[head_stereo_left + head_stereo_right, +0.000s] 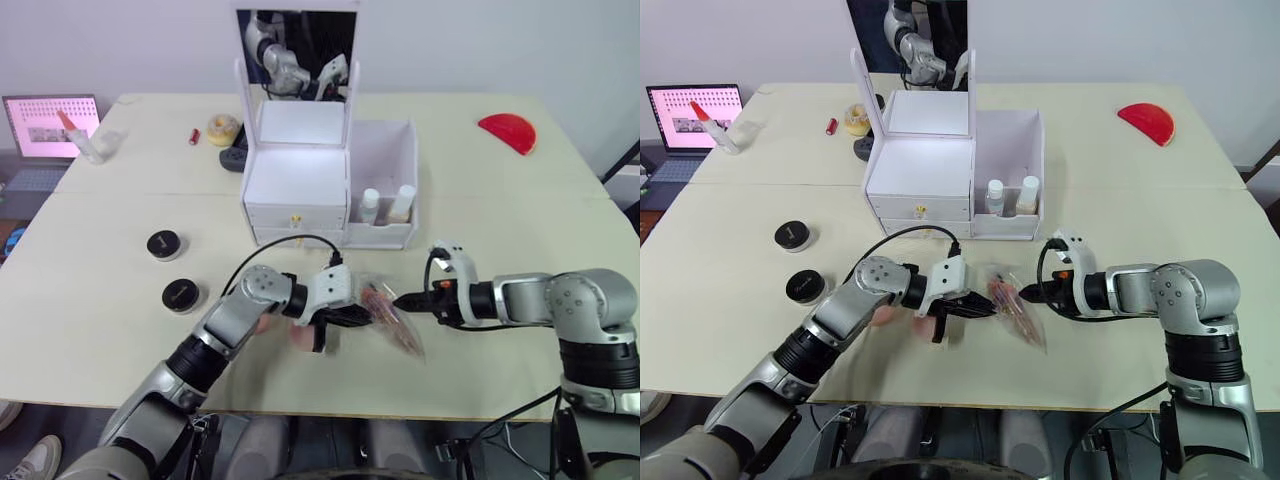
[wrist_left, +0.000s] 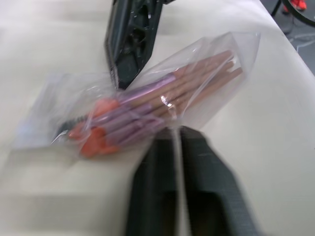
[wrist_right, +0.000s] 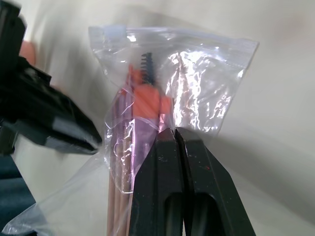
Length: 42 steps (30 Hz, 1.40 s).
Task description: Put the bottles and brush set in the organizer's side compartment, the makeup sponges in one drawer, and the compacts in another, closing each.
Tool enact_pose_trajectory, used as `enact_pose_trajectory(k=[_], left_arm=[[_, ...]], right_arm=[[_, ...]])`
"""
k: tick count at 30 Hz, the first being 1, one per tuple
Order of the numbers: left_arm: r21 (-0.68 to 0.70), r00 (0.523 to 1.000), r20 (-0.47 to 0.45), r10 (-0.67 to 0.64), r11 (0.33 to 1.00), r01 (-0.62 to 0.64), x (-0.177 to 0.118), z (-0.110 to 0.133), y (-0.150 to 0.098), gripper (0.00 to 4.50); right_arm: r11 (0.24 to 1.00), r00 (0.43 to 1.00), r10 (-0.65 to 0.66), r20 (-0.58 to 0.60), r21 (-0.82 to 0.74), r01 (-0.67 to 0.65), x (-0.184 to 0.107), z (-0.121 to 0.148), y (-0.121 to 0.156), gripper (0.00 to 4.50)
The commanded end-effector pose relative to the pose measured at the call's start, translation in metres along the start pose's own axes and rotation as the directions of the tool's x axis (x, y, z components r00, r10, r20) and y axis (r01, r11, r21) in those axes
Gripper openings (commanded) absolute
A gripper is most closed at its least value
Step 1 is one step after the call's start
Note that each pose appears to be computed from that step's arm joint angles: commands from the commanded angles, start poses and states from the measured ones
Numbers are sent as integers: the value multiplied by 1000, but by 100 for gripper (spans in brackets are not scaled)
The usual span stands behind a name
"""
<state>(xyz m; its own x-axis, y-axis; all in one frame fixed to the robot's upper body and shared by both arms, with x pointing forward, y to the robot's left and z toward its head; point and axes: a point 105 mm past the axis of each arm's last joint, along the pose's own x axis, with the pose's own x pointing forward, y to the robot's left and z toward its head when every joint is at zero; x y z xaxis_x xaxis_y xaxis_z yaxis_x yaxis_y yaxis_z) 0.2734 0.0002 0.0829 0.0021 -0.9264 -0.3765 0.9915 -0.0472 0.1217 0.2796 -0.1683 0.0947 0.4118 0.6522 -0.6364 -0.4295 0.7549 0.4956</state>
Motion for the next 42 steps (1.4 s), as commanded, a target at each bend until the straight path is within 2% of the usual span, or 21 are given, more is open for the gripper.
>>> enact_pose_trajectory(k=[1,5,6,11,16,23,26,30,32,36,39,42], left_arm=[[8,998,63,3,1000,-3,-9,16,2,231],[-43,992,128,6,999,-1,-34,30,1,429],[-55,989,147,10,998,-2,-41,34,1,441],[-123,973,229,3,992,26,-78,50,-10,441],[-163,967,253,5,986,37,-112,57,-22,441],[-243,949,286,133,968,-63,-146,65,-18,441],[-271,932,294,214,953,-133,-157,68,-12,441],[-287,905,324,276,940,-185,-164,73,-4,441],[-288,897,336,287,938,-193,-164,77,-3,441],[-285,902,325,284,939,-193,-161,77,-6,441],[-297,905,306,296,933,-205,-163,72,-7,441],[-297,916,275,292,932,-208,-161,66,-9,441]], right_arm=[[1000,998,-13,68,-9,13,-11,14,1,0],[999,991,10,135,-47,-4,-23,25,10,0],[998,989,15,148,-64,-5,-27,27,13,0],[987,976,53,211,-159,-19,-43,36,32,0],[962,958,70,279,-274,10,-60,46,51,0],[886,911,208,355,-463,-21,-88,68,92,0],[861,863,227,452,-507,38,-103,95,103,0],[868,773,216,597,-479,127,-119,137,106,0],[878,747,206,632,-457,145,-122,152,104,0],[877,778,188,600,-459,143,-115,153,97,0],[852,863,218,455,-520,59,-101,127,99,0],[824,916,271,297,-563,-62,-89,94,106,0]])
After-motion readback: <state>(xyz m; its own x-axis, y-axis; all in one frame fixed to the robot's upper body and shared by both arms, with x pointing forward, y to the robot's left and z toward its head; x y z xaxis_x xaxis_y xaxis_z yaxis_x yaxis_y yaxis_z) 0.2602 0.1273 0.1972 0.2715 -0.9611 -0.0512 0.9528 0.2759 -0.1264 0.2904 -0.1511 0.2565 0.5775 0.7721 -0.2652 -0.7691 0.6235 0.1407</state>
